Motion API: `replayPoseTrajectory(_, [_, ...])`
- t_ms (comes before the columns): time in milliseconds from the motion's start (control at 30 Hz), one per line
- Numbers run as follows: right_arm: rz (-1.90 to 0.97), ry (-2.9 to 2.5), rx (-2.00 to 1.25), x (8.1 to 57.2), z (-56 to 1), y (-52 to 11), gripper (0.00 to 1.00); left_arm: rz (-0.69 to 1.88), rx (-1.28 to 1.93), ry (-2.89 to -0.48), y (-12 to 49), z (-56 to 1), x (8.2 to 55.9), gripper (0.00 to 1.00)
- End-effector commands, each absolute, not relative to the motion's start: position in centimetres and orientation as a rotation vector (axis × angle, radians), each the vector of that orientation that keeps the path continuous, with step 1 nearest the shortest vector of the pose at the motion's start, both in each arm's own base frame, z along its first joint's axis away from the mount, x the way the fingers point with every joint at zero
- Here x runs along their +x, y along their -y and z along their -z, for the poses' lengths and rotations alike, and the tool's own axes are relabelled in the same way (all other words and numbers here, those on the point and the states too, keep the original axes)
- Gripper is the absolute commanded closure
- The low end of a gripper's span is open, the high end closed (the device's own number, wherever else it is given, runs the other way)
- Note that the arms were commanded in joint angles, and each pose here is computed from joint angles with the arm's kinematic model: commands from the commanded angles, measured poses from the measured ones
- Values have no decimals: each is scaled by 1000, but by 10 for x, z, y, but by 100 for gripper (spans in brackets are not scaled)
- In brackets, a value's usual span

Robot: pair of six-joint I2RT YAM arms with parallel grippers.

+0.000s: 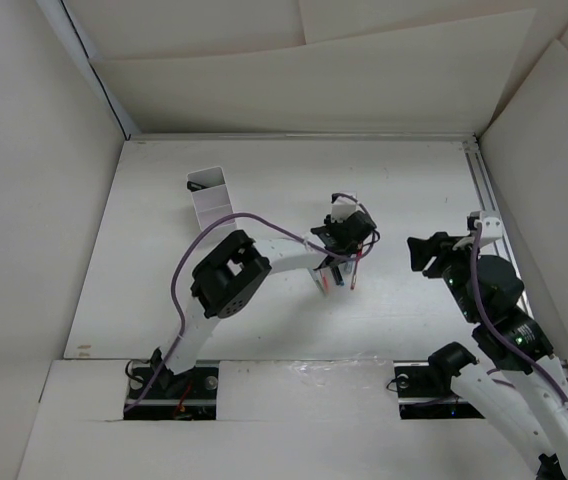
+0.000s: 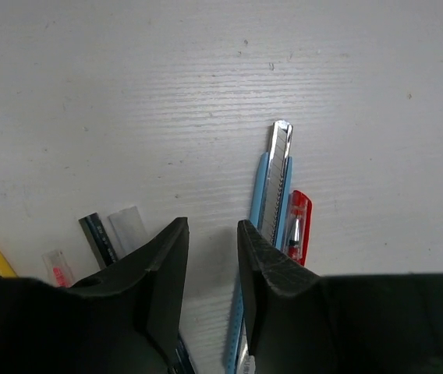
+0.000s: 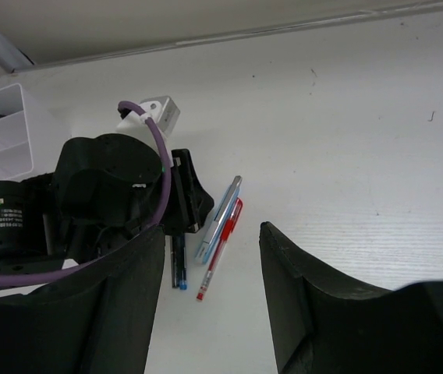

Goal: Sort the stationery into containers
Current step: Pick up the pen from the center of the board.

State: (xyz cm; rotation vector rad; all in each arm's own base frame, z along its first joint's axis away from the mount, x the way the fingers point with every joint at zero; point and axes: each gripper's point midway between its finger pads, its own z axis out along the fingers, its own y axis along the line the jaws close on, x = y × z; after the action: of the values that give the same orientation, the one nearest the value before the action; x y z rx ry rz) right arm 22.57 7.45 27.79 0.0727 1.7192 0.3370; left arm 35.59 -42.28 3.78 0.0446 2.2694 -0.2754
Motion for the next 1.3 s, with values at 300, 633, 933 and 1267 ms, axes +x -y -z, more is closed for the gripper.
replayPoseTrajectory(300, [-359, -1675, 56, 228, -286, -78, 43, 368, 90, -2206, 444, -65, 341, 71])
replayPoseTrajectory(633, [-370, -1668, 50, 226, -288, -79, 43, 309, 115, -2213, 451, -59, 350, 71])
replayPoseTrajectory(933, [-381, -1660, 45, 224, -290, -80, 43, 255, 130, -2227, 447, -46, 352, 73])
replayPoseTrajectory(1267, [-378, -1669, 43, 225, -286, -80, 43, 249, 133, -2216, 455, -49, 359, 73])
